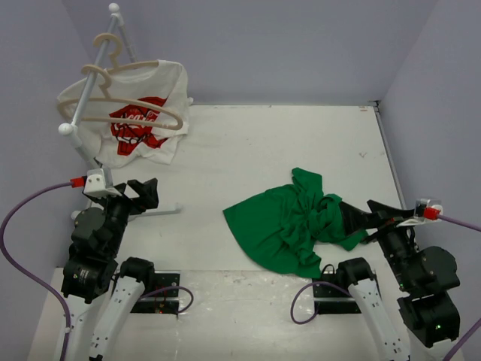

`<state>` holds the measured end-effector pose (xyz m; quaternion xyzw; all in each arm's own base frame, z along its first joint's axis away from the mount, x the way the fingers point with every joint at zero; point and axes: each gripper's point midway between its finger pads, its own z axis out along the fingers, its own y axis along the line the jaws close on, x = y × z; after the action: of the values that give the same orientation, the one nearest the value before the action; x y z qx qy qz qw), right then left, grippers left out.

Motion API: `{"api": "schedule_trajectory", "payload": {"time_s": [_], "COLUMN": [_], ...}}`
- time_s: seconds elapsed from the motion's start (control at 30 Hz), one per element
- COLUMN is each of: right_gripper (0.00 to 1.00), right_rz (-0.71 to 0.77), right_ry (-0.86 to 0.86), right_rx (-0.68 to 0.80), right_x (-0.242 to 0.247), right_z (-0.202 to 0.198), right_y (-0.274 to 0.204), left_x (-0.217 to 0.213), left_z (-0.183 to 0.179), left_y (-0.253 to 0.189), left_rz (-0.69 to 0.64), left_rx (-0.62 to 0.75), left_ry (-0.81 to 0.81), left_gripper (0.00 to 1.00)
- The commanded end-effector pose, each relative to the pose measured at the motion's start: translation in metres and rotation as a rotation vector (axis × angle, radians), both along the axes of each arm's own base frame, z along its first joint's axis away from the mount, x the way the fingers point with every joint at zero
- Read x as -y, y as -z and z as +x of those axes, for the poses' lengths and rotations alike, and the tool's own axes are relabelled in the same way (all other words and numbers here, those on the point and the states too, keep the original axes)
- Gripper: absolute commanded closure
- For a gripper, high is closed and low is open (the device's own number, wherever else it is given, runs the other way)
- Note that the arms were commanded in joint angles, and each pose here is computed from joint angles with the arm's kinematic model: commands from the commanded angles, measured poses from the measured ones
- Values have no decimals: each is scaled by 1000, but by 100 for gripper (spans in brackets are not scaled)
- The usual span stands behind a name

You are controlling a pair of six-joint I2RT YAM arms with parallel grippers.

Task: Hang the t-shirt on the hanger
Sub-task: Pick up the hanger from the clothesline.

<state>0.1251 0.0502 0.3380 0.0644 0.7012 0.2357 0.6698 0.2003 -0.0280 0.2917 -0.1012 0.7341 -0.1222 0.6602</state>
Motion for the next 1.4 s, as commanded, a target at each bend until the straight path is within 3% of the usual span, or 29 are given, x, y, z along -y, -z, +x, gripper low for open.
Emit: {"api": "schedule_trajectory", "payload": {"time_s": [0.0, 0.33, 0.77, 1.0, 1.17, 1.37], "right_gripper": [1, 1, 1, 1, 1, 1], "right_rz": [30, 13, 31, 15, 31, 49], "right_ry": [0, -161, -128, -171, -192, -228], "right_rx": [33, 103, 32, -42, -60, -66], "right_x": [-1, -26, -25, -33, -38, -45], "right_z": [1, -11, 4, 9, 12, 10], "right_y": [-6, -7, 11, 24, 30, 26], "left_x": [2, 2, 6, 39, 59, 68], "left_z": [2, 2, 4, 11, 38, 86], "left_y": [-10, -11, -8, -23, -60, -106], "left_rz": [-24, -26, -26, 18, -37, -193], "left_rx": [47, 49, 41, 28, -11, -5], "left_ry": [1, 4, 22, 216, 272, 208], "left_gripper": [0, 0, 0, 0, 0, 3]}}
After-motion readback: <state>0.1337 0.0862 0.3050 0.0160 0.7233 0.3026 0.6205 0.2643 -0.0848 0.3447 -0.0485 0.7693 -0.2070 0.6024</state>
